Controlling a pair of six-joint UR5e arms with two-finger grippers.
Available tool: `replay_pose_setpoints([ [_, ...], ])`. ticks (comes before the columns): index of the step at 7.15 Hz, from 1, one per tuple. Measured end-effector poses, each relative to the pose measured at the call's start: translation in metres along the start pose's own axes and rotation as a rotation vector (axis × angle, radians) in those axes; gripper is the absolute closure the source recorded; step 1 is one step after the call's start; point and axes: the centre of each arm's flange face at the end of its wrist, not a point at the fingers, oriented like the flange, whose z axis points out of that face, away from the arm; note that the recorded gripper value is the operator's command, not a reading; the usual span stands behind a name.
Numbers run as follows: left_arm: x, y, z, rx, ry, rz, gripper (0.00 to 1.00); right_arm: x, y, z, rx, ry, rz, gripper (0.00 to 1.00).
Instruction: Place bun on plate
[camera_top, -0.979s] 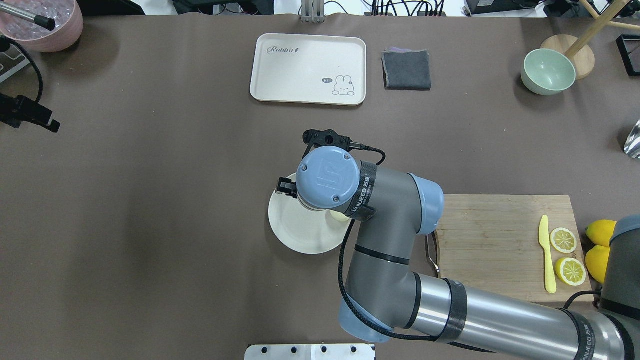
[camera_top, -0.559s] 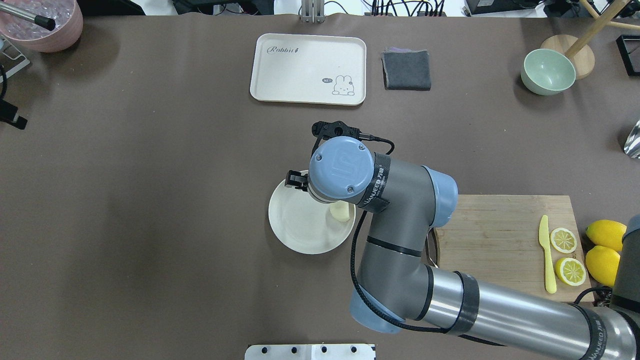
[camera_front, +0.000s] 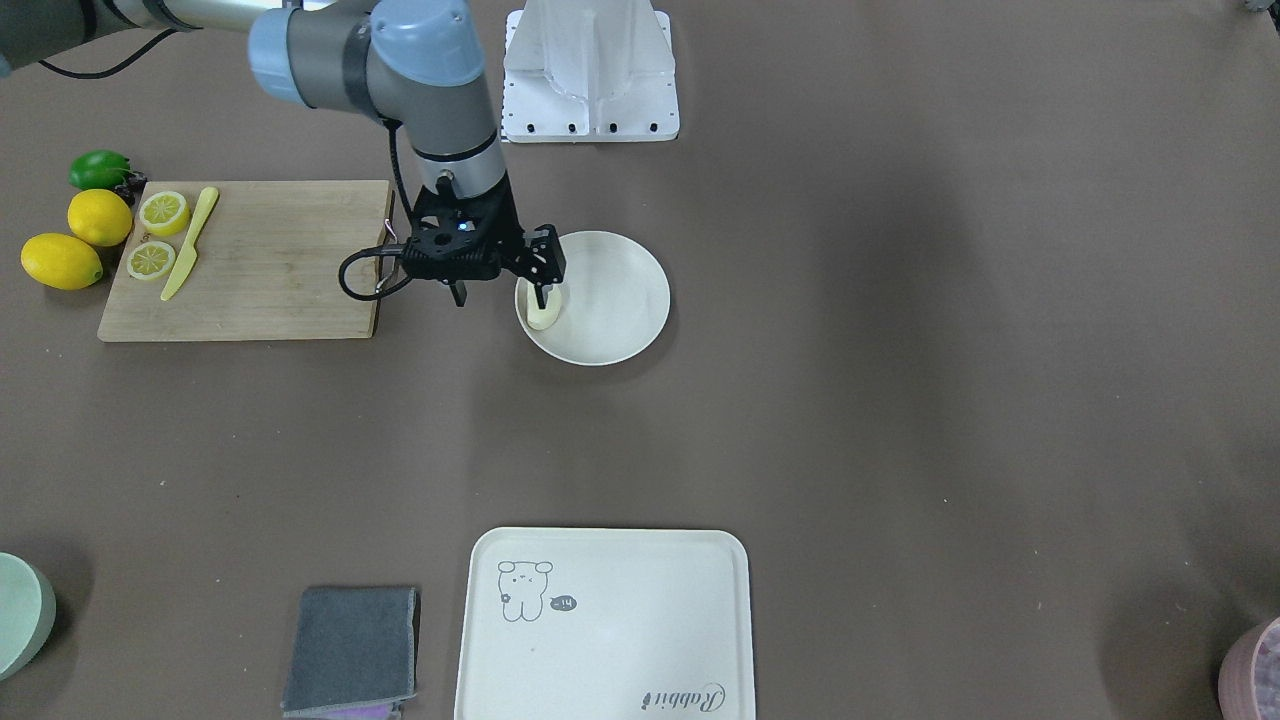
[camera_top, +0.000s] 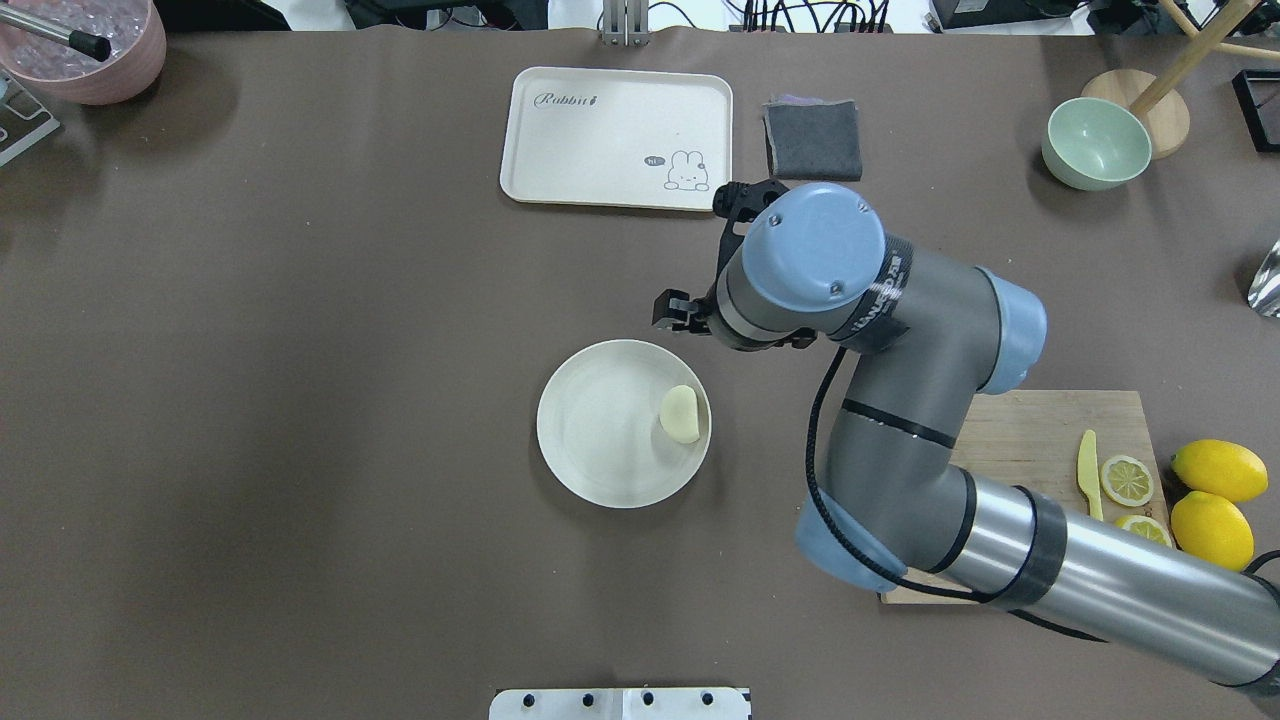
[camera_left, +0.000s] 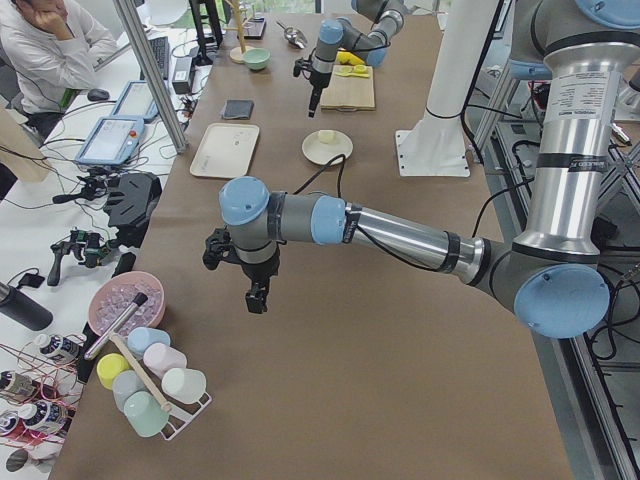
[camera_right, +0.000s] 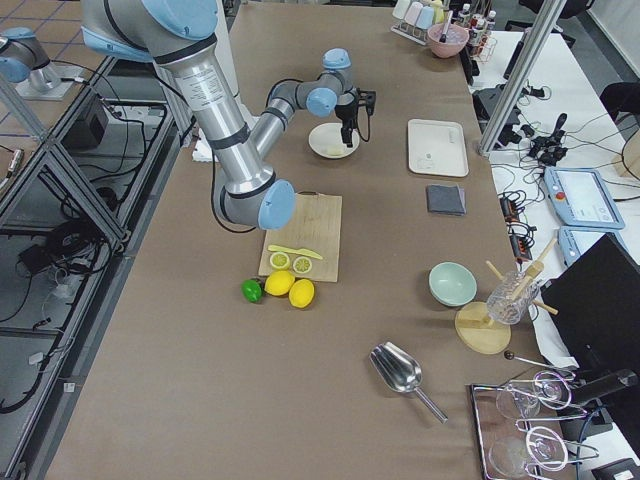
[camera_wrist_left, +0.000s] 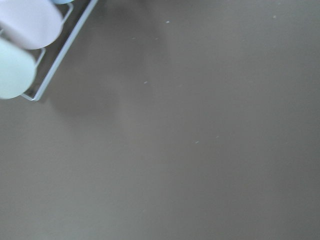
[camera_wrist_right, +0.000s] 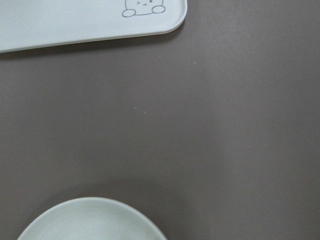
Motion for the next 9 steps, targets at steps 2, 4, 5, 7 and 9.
replay_pose_setpoints([
  [2, -0.037, 0.044, 0.015, -0.036, 0.006, -0.067, 0.02, 0.094, -0.067, -0.028, -0.037, 0.012, -0.066, 0.00],
  [4, -0.046, 0.053, 0.015, -0.029, 0.009, -0.084, 0.02, 0.226, -0.104, -0.061, -0.068, 0.039, -0.180, 0.00],
  [5, -0.047, 0.053, 0.014, -0.027, 0.009, -0.089, 0.02, 0.296, -0.113, -0.073, -0.107, 0.048, -0.215, 0.00],
  [7, -0.047, 0.052, 0.013, -0.024, 0.011, -0.090, 0.02, 0.445, -0.108, -0.090, -0.181, 0.080, -0.281, 0.00],
  [9, -0.048, 0.053, 0.014, -0.025, 0.010, -0.091, 0.02, 0.565, -0.103, -0.113, -0.236, 0.122, -0.365, 0.00],
])
